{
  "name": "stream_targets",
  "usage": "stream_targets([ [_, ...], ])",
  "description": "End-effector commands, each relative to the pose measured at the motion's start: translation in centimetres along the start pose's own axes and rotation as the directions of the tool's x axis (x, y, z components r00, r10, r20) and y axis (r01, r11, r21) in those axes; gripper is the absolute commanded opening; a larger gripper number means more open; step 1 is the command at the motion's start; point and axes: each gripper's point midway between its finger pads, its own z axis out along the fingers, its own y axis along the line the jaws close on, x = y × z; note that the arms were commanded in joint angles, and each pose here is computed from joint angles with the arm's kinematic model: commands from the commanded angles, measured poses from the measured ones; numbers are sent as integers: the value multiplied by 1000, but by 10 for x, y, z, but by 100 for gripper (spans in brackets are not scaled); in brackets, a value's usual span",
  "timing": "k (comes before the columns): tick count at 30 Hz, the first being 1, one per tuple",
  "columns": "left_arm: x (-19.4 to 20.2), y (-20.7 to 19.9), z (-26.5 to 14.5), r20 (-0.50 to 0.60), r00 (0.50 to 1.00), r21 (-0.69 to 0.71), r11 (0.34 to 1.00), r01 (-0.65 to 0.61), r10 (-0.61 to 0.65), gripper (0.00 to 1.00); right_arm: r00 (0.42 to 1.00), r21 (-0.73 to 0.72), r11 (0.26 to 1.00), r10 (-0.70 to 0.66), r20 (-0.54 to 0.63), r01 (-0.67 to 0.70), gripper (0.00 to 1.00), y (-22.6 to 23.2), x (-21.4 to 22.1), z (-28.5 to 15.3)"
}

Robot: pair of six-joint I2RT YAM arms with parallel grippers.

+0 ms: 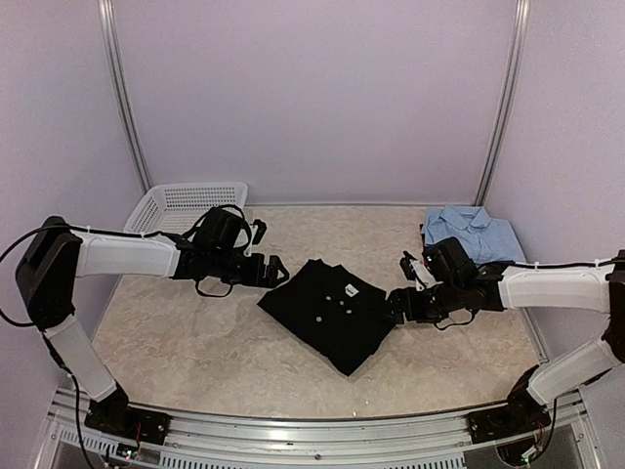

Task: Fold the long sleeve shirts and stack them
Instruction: Rotate the square-folded shirt at the center of the board.

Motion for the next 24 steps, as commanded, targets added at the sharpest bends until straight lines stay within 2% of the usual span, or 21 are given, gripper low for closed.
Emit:
stream_targets([
  [1, -7, 6, 25, -6, 1000, 29, 1000, -9, 9, 99, 997, -61, 996, 68, 30, -66, 77, 11, 1, 8],
  [4, 8, 15, 45, -52, 999, 35, 999, 13, -11, 99, 997, -78, 994, 72, 14, -71, 66, 12, 5, 19],
  [7, 21, 17, 56, -77, 997, 59, 998, 30, -25, 99, 998, -96, 993, 65, 13, -64, 48, 15, 4, 25],
  [8, 26, 16, 58, -83, 996, 72, 997, 37, -31, 99, 998, -92, 994, 61, 18, -59, 39, 14, 2, 26],
  [10, 34, 12, 56, -88, 995, 105, 993, 55, -45, 99, 998, -74, 996, 51, 19, -50, 30, 12, 0, 30],
  [16, 66, -11, 38, -97, 994, 185, 981, 64, -47, 98, 1000, 6, 1000, -18, 23, 18, 23, 1, -20, 42],
  [24, 108, -20, 16, -121, 991, 112, 991, 69, -56, 98, 990, 57, 988, -143, 6, 142, 22, -21, -60, 72],
])
